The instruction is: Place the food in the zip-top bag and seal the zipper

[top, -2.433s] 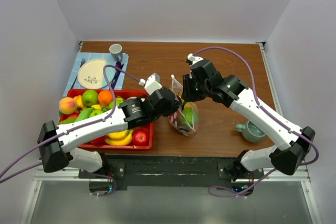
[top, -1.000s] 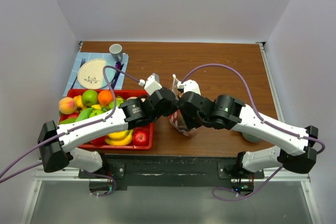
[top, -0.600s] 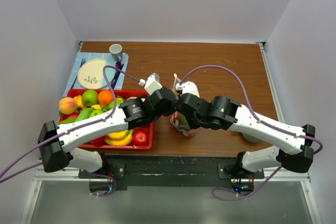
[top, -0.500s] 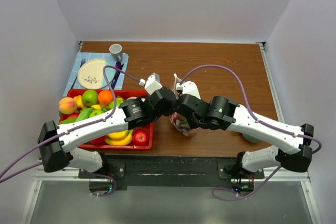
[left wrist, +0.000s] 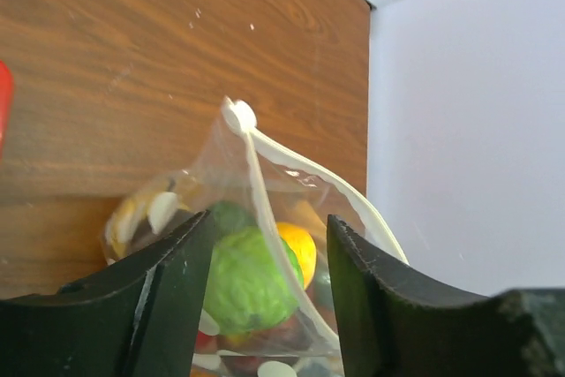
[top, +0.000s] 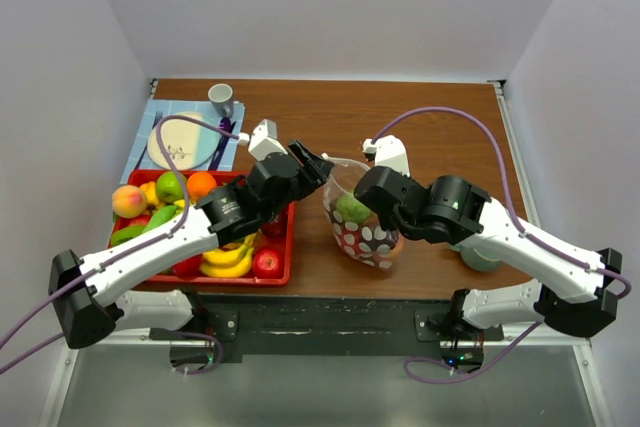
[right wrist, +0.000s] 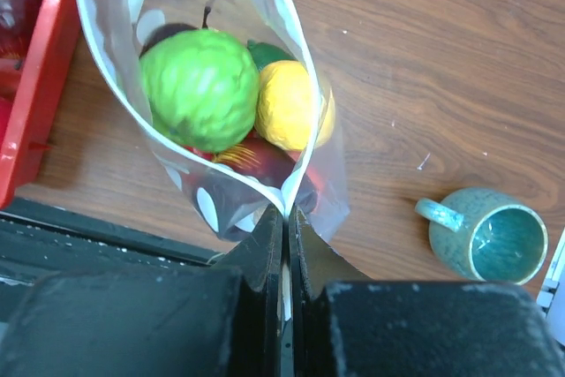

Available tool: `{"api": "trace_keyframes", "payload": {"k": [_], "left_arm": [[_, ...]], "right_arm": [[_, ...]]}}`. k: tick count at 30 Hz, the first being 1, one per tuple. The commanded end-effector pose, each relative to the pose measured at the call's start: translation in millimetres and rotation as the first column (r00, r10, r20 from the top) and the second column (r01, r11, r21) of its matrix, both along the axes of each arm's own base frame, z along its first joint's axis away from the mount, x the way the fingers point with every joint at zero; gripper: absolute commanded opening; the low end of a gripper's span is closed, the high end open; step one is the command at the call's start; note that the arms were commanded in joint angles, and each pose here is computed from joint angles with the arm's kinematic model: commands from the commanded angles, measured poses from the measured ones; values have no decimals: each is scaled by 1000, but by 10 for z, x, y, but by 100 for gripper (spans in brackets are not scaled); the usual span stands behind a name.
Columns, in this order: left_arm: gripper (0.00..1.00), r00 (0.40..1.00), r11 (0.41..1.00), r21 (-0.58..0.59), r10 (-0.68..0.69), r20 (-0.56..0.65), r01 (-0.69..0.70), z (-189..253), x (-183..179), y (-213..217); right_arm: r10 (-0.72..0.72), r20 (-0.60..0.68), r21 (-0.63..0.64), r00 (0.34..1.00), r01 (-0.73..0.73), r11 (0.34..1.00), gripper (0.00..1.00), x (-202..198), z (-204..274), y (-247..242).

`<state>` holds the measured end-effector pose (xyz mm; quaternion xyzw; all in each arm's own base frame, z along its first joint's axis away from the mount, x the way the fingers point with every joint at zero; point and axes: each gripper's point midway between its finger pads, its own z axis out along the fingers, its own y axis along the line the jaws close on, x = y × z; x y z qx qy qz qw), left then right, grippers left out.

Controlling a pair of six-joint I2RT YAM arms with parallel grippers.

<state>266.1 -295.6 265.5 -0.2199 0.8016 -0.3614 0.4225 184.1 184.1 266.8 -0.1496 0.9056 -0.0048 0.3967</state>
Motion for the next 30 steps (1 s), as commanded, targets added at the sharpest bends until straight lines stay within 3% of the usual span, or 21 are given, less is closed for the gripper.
{"api": "trace_keyframes", "payload": {"k": [1,5,11,15,18,21,22,24,27,30], "left_arm": [[60,989,994,45,93,115,-99,166,171,350],[55,984,984,44,170,53,-172,72,334,553],[53,982,991,-7,131,-133,-133,-129,609,513],[52,961,987,-163,-37,-276,-9,-362,678,352],[51,959,966,-213,-189,-211,144,-357,697,163],[51,942,936,-179,-322,-91,303,-265,703,14],[51,935,920,-177,-353,12,350,-152,742,-45],[51,921,913,-132,-376,102,387,-110,756,-38],[51,832,894,-18,-409,374,448,135,834,-57],[50,712,862,161,-491,502,481,93,800,-64]], "right_arm": [[-32,30,8,999,32,999,0,31,50,-66],[-46,-6,5,999,46,999,0,-47,-94,-129],[-14,-48,59,999,17,998,0,-151,-319,-96],[-36,-49,42,998,38,998,0,-155,-390,-154],[-46,-42,34,998,47,998,0,-145,-398,-185],[-57,-27,33,998,58,998,0,-129,-342,-208],[-59,-23,41,998,60,997,0,-127,-308,-208],[-71,-1,35,997,71,997,0,-96,-258,-240],[-79,27,49,996,78,996,0,-65,-155,-251],[-76,41,54,996,73,996,0,-38,-97,-229]]}}
